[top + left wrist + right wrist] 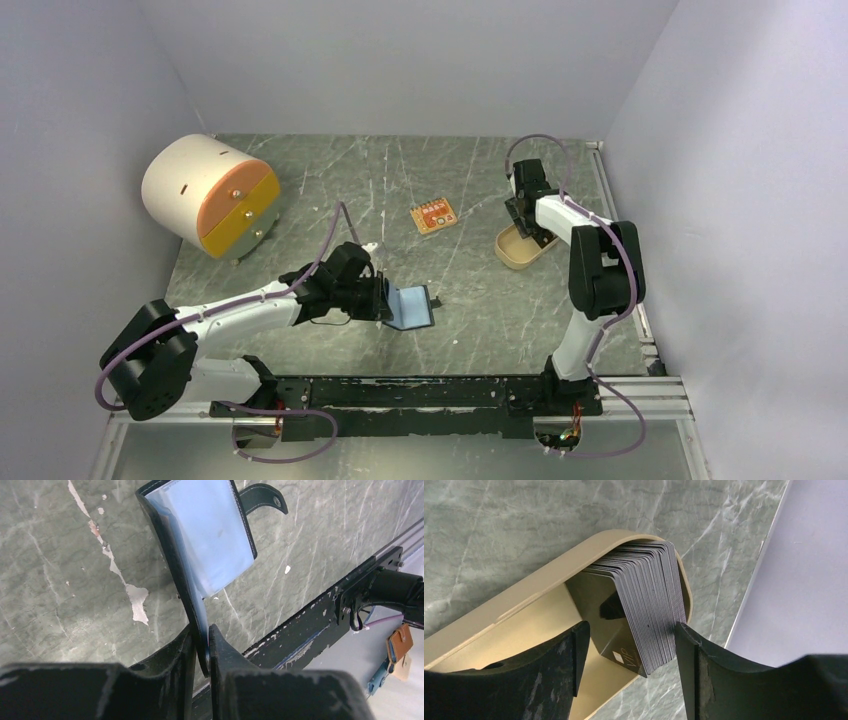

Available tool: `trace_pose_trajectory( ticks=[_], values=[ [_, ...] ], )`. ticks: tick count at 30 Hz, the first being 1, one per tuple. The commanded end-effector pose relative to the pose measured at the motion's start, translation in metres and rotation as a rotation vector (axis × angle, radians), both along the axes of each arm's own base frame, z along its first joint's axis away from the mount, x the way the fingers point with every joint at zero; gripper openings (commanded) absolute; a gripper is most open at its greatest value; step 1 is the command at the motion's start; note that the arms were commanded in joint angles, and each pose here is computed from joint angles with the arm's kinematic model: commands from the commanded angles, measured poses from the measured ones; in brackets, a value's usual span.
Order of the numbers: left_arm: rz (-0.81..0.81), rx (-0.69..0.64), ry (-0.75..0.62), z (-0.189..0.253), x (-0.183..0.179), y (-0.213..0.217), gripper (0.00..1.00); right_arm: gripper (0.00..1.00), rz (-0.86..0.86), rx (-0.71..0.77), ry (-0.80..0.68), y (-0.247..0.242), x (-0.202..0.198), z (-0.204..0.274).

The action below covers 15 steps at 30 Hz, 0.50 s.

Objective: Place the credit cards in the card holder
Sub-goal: Pick up the credit card from the storage box.

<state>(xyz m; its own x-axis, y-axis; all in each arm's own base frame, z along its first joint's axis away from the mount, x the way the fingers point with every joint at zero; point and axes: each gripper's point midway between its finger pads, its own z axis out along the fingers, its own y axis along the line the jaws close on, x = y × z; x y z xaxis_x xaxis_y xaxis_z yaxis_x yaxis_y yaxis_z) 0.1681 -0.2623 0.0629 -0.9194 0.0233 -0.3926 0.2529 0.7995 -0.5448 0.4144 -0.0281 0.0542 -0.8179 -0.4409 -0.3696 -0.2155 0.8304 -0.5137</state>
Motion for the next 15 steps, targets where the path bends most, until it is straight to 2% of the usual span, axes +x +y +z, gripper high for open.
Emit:
trace_pose_trajectory(
  ticks=[1, 15],
  values=[
    [-0.076, -0.052, -0.027, 0.01, 0.0, -0.011, 0.19, 0.65, -0.04, -0.032, -0.025, -0.011, 0.007, 0.007],
    [-0.094, -0.048, -0.007, 0.006, -0.004, -0.012, 0.19, 0.52, -0.087, -0.074, -0.044, -0.022, 0.005, 0.016]
  ],
)
